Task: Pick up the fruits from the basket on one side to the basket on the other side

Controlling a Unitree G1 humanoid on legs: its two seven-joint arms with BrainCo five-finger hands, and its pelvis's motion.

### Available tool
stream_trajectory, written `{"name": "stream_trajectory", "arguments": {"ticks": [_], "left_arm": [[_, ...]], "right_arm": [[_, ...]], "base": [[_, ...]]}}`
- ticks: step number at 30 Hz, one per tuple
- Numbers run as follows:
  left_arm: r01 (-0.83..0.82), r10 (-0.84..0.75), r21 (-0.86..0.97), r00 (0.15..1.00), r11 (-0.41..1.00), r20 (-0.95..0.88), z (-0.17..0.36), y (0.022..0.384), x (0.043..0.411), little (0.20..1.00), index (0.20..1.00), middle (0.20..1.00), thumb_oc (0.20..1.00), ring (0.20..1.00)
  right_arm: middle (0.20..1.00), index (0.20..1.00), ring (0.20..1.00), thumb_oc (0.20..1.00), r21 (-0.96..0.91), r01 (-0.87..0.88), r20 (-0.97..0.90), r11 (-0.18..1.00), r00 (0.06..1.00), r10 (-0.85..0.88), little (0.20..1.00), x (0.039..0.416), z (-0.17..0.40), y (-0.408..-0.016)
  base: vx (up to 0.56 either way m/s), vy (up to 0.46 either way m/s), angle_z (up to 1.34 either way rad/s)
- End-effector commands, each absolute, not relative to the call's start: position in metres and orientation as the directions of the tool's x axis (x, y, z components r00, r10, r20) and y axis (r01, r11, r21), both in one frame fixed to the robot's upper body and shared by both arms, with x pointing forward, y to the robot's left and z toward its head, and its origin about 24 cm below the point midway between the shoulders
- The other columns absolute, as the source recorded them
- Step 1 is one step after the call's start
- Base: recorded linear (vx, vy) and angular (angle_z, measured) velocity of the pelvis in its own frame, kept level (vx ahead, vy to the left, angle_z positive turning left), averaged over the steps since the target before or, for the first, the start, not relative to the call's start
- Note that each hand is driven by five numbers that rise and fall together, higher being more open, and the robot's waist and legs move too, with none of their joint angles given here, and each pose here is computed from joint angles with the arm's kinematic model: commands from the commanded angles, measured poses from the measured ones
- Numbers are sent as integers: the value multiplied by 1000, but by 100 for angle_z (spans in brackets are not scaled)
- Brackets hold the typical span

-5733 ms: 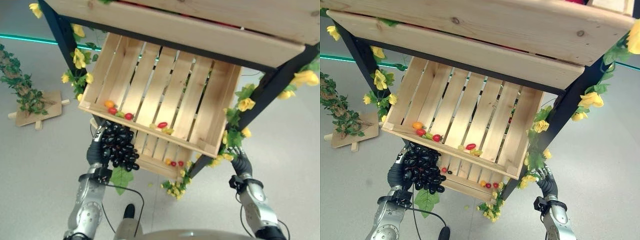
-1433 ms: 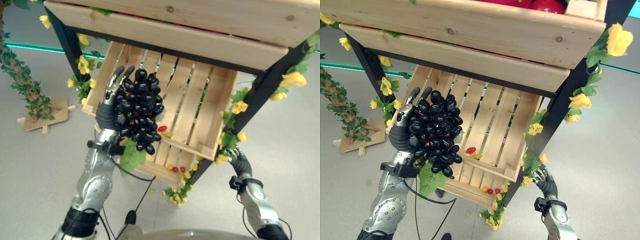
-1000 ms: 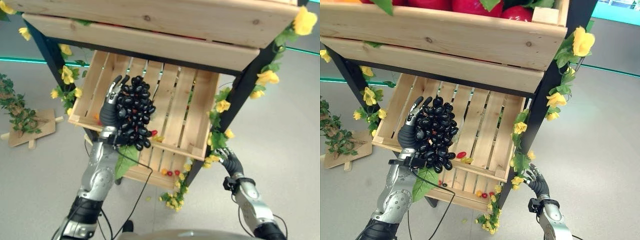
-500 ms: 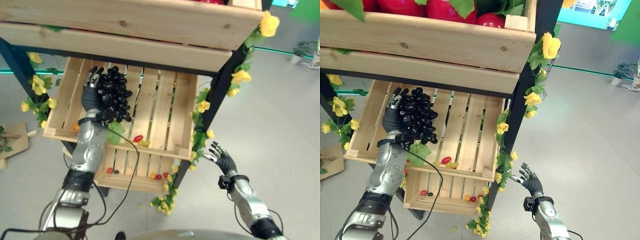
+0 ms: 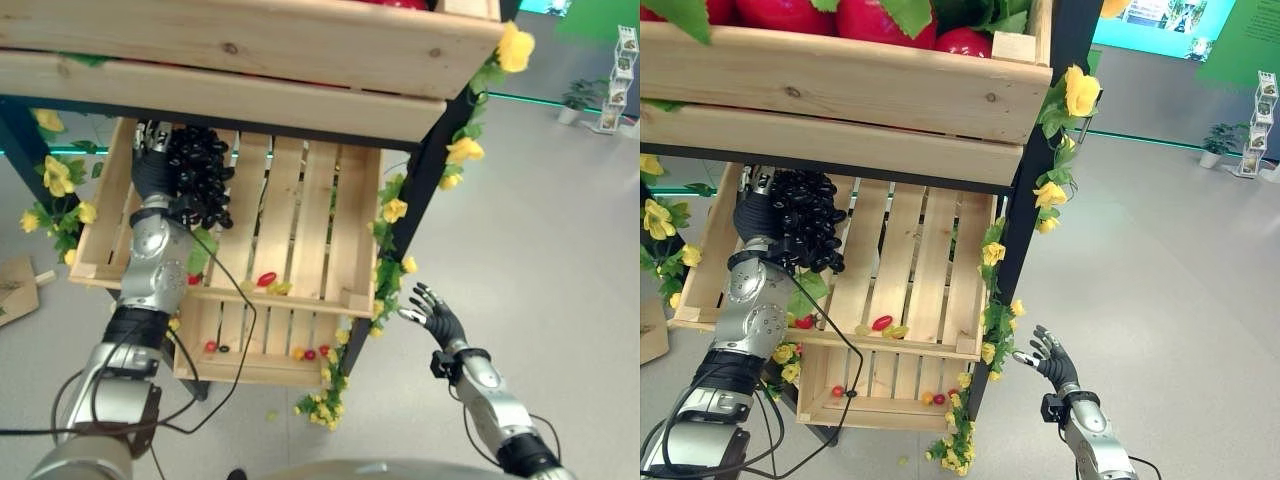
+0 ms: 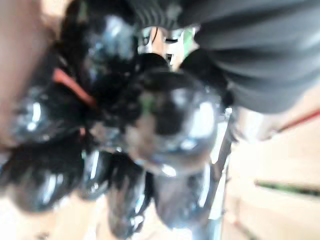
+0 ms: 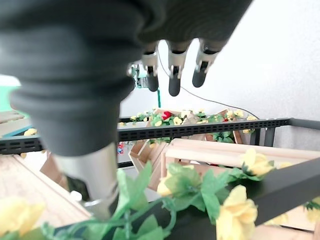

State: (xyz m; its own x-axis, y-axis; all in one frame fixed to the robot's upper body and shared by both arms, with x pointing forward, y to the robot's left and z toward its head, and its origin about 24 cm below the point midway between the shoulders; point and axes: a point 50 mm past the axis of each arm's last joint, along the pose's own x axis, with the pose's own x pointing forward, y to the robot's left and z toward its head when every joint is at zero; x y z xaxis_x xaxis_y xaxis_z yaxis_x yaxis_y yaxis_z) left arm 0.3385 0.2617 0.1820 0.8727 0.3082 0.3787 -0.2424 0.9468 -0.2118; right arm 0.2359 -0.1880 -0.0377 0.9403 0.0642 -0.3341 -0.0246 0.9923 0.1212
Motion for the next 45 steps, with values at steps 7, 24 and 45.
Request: {"name": "stream_trajectory", "arguments": {"ticks": [7,24,45], "left_arm": [[-501,322,225,779,836,538,245,289,353,1000,1000,1000,1000,1000],[-580,219,622,799,527,560,256,307,346,1000,1000,1000,1000,1000],[-306,175,132,793,943,583,190,270,282,1000,1000,1000,1000,1000]], "right_arm": [[1000,1000,1000,1000,25,-66,-166,997,984,70,1000,258,-3,-203],[1000,1000,1000,1000,12,-69,-162,998,984,71,1000,245,-5,-215],[1000,1000,1000,1000,35,45,-160,998,986,-39,1000,242,-5,-228]], "base": [[-4,1,-4],[-2,-2,2],[0,0,0]]}}
